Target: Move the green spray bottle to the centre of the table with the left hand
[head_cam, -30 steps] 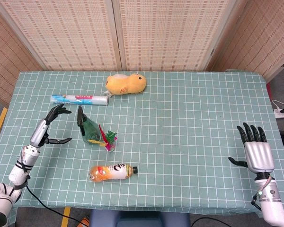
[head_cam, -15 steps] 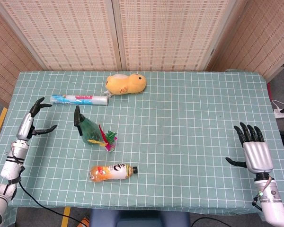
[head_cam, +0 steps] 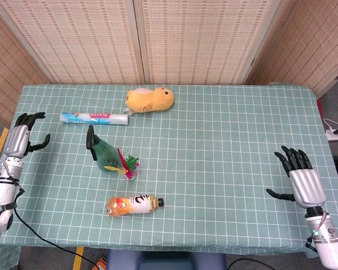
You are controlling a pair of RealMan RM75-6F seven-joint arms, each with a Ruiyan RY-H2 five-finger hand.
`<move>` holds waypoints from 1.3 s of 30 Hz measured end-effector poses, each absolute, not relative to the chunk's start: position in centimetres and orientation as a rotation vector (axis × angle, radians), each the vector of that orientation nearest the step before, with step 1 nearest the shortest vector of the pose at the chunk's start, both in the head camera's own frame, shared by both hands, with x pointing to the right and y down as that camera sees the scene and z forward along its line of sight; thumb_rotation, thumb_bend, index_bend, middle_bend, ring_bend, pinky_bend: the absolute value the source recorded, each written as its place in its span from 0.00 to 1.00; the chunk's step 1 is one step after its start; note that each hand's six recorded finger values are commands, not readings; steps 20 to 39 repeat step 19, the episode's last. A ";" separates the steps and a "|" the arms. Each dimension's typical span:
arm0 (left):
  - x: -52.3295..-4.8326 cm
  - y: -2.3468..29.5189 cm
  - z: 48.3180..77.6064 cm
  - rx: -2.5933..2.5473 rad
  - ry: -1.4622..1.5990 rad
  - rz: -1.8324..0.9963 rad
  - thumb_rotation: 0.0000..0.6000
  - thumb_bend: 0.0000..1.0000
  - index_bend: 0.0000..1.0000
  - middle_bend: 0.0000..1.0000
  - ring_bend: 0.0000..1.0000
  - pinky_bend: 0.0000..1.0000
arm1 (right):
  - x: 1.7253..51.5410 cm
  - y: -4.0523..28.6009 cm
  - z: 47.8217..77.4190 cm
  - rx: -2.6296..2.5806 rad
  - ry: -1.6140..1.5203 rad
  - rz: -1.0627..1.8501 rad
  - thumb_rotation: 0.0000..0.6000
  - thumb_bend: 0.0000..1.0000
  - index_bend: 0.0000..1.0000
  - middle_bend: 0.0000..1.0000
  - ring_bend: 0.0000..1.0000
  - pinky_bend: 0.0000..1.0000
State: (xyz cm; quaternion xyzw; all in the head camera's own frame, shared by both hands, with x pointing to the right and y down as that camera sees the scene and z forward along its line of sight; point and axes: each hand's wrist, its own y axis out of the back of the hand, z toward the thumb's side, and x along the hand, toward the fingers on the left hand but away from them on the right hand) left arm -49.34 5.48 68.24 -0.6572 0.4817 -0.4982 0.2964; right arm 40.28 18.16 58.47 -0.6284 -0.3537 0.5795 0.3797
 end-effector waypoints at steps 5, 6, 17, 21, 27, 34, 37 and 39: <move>-48.4 6.2 67.2 -1.631 0.987 -1.422 1.00 0.24 0.13 0.15 0.08 0.08 | 40.3 18.2 58.5 -1.592 -0.890 1.476 1.00 0.00 0.15 0.00 0.00 0.00; -48.0 6.5 67.0 -1.623 0.952 -1.433 1.00 0.22 0.10 0.13 0.06 0.07 | 40.2 18.2 58.5 -1.595 -0.885 1.469 1.00 0.00 0.14 0.00 0.00 0.00; -43.2 13.7 60.6 -1.547 0.858 -1.576 1.00 0.19 0.07 0.10 0.01 0.02 | 40.0 18.2 58.5 -1.602 -0.862 1.423 1.00 0.00 0.15 0.00 0.00 0.00; -44.2 14.8 59.5 -1.503 0.868 -1.641 1.00 0.19 0.07 0.10 0.01 0.02 | 40.1 18.2 58.5 -1.605 -0.865 1.427 1.00 0.00 0.15 0.00 0.00 0.00; -44.2 14.8 59.5 -1.503 0.868 -1.641 1.00 0.19 0.07 0.10 0.01 0.02 | 40.1 18.2 58.5 -1.605 -0.865 1.427 1.00 0.00 0.15 0.00 0.00 0.00; -44.2 14.8 59.5 -1.503 0.868 -1.641 1.00 0.19 0.07 0.10 0.01 0.02 | 40.1 18.2 58.5 -1.605 -0.865 1.427 1.00 0.00 0.15 0.00 0.00 0.00; -44.2 14.8 59.5 -1.503 0.868 -1.641 1.00 0.19 0.07 0.10 0.01 0.02 | 40.1 18.2 58.5 -1.605 -0.865 1.427 1.00 0.00 0.15 0.00 0.00 0.00; -44.2 14.8 59.5 -1.503 0.868 -1.641 1.00 0.19 0.07 0.10 0.01 0.02 | 40.1 18.2 58.5 -1.605 -0.865 1.427 1.00 0.00 0.15 0.00 0.00 0.00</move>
